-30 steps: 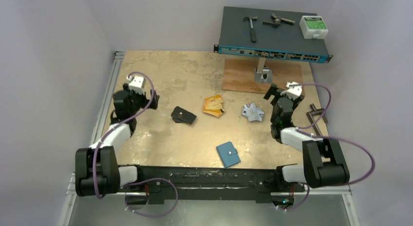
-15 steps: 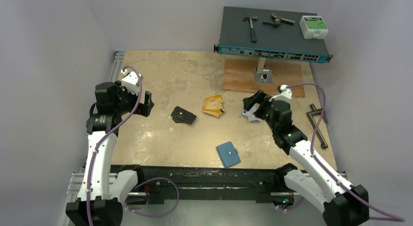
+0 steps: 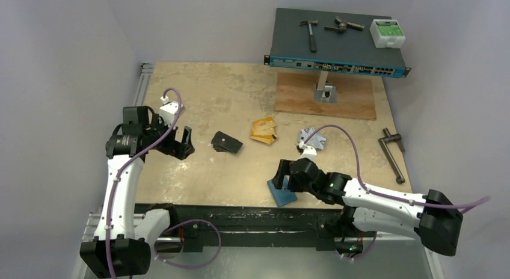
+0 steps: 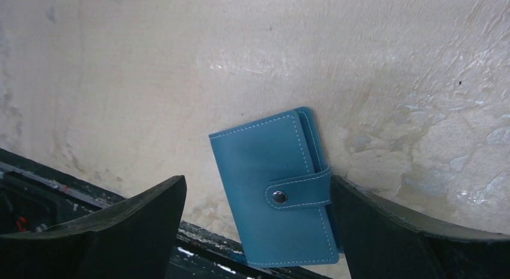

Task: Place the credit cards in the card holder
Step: Open the card holder at the center of the board.

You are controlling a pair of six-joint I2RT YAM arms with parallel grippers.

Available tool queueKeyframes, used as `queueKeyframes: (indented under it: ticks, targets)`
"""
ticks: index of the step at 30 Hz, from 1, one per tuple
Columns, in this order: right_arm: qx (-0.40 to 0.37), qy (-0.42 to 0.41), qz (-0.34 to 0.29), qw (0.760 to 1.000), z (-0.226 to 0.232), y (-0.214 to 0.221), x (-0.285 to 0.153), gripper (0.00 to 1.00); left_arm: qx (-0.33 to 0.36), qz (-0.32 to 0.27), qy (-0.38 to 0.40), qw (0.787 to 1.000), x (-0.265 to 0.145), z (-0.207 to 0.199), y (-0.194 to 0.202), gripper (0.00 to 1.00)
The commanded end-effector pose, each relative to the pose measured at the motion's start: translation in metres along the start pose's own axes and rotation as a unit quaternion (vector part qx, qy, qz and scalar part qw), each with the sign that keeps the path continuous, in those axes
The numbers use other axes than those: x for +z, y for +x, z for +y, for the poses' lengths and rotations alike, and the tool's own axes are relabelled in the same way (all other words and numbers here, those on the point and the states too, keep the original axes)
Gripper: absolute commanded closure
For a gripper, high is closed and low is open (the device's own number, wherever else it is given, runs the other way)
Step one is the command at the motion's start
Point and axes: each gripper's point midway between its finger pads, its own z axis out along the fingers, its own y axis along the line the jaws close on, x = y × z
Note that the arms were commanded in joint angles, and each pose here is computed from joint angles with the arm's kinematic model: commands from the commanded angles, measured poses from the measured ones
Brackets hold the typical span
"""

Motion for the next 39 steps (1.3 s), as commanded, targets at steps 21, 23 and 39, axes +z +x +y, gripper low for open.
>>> queueKeyframes:
  ticks: [21,23,39]
  targets:
    - [0.045,0.076,0.044,0.995,-0.031,0.045,0.037,0.93,0.023,0.047,0.173,0.984,0.044,-0.117,0.0,0.0]
    - [0.059,0.072,0.041,0.995,-0.025,0.041,0.034,1.0,-0.01,0.065,0.187,0.98,0.052,-0.127,-0.006,0.0]
    - [0.13,-0.1,-0.074,0.984,0.056,-0.036,-0.005,1.0,-0.102,0.093,0.241,0.961,0.073,-0.172,0.011,0.0]
